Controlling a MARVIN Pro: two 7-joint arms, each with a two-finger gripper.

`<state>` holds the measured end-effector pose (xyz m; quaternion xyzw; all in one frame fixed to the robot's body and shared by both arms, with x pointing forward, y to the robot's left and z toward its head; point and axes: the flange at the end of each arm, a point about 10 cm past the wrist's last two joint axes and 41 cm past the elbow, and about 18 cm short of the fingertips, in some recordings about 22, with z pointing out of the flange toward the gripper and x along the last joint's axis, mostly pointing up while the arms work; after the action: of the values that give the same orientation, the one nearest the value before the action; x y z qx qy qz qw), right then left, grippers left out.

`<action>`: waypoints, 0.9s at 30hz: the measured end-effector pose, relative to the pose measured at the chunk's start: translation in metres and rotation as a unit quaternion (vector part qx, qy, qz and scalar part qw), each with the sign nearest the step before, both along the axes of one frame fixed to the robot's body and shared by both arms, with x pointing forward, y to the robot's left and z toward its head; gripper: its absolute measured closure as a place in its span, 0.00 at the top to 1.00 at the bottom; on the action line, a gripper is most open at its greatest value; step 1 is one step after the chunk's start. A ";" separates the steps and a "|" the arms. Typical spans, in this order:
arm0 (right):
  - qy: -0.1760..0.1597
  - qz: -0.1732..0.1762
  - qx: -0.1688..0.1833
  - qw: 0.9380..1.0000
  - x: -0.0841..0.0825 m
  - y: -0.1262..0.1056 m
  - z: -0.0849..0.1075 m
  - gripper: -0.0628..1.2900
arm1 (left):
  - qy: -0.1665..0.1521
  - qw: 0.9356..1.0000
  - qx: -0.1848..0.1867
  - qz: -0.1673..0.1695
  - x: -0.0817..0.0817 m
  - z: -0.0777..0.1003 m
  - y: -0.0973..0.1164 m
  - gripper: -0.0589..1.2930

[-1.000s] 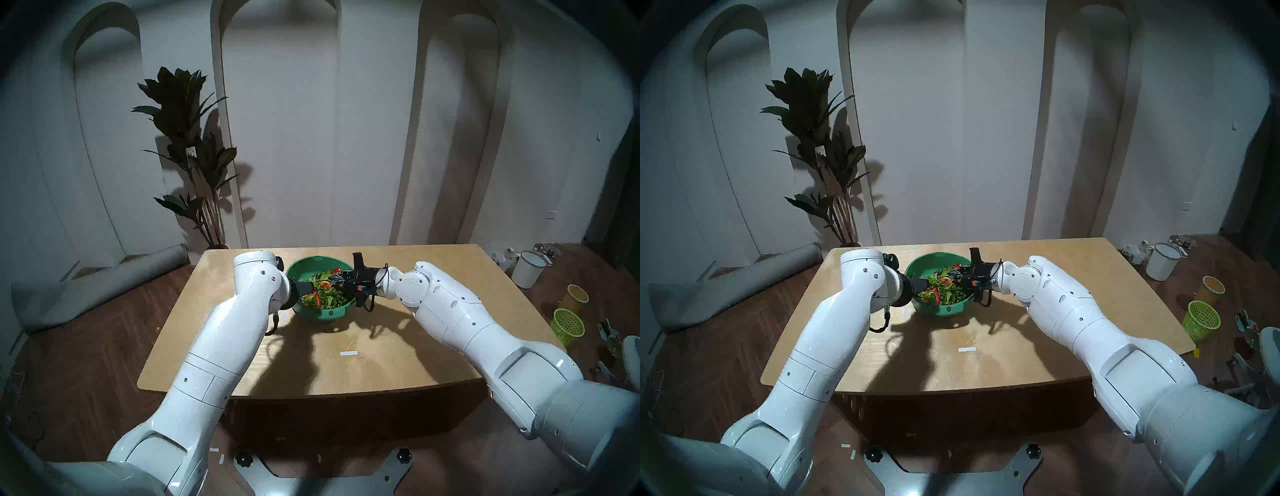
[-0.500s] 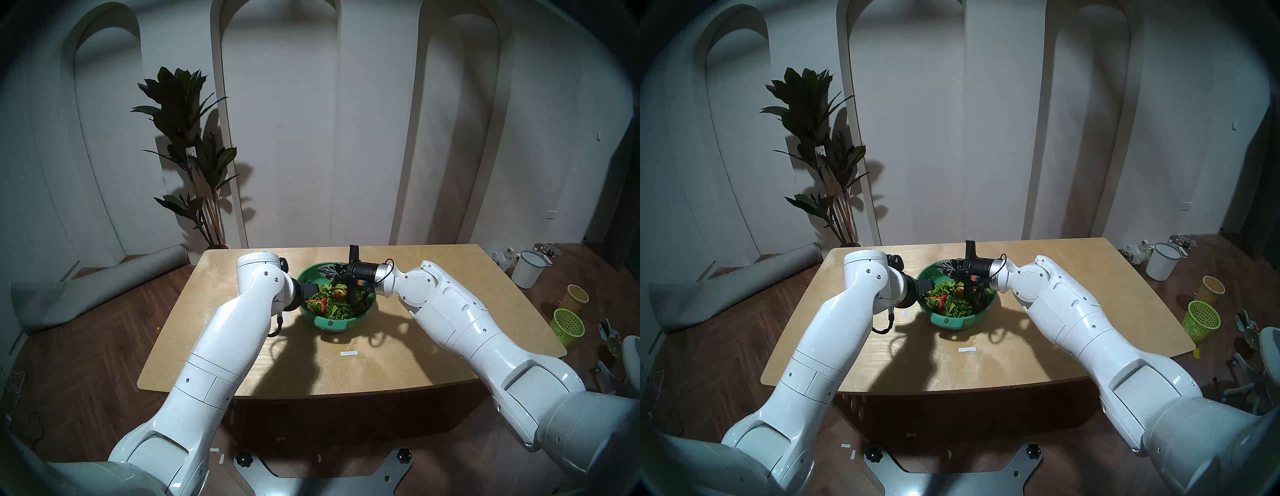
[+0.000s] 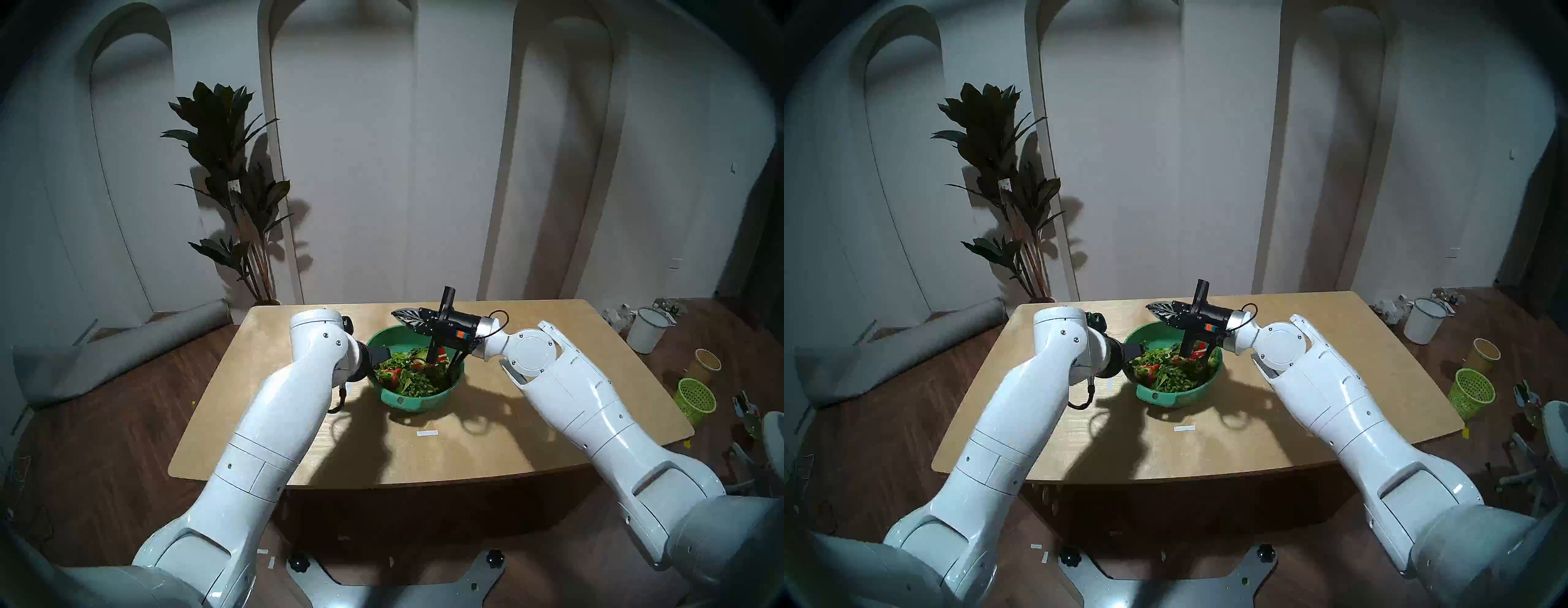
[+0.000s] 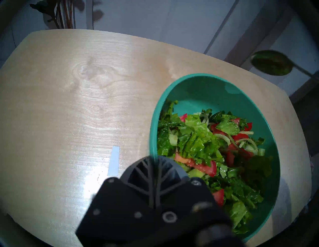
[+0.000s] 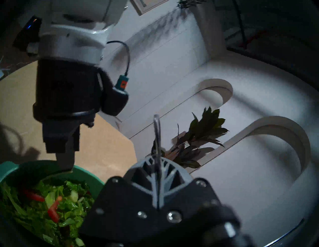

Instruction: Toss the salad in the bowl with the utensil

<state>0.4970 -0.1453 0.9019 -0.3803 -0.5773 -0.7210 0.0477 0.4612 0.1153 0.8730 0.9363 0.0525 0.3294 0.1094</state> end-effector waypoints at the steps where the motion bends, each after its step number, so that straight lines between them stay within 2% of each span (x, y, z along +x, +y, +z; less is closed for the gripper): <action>1: 0.004 -0.005 0.011 1.000 -0.002 -0.002 0.001 0.02 | 0.000 1.000 0.001 0.000 0.000 0.000 0.000 0.02; 5: 0.030 -0.014 0.049 0.998 -0.012 -0.006 -0.002 0.02 | 0.001 1.000 0.003 0.001 0.000 -0.002 0.002 0.02; 12: 0.101 -0.001 0.091 0.991 -0.040 0.012 -0.033 0.02 | 0.003 1.000 0.007 0.003 0.000 -0.005 0.004 0.02; 18: 0.167 0.027 0.127 0.977 -0.075 0.041 -0.056 0.02 | 0.004 1.000 0.010 0.004 0.000 -0.006 0.005 0.02; 27: 0.239 0.053 0.176 0.953 -0.120 0.063 -0.069 0.02 | 0.003 1.000 0.013 0.005 0.000 -0.006 0.006 0.02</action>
<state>0.3769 -0.0825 0.8328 -0.4962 -0.4321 -0.6957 0.2883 0.4615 0.1211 0.8672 0.9384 0.0531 0.3278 0.0956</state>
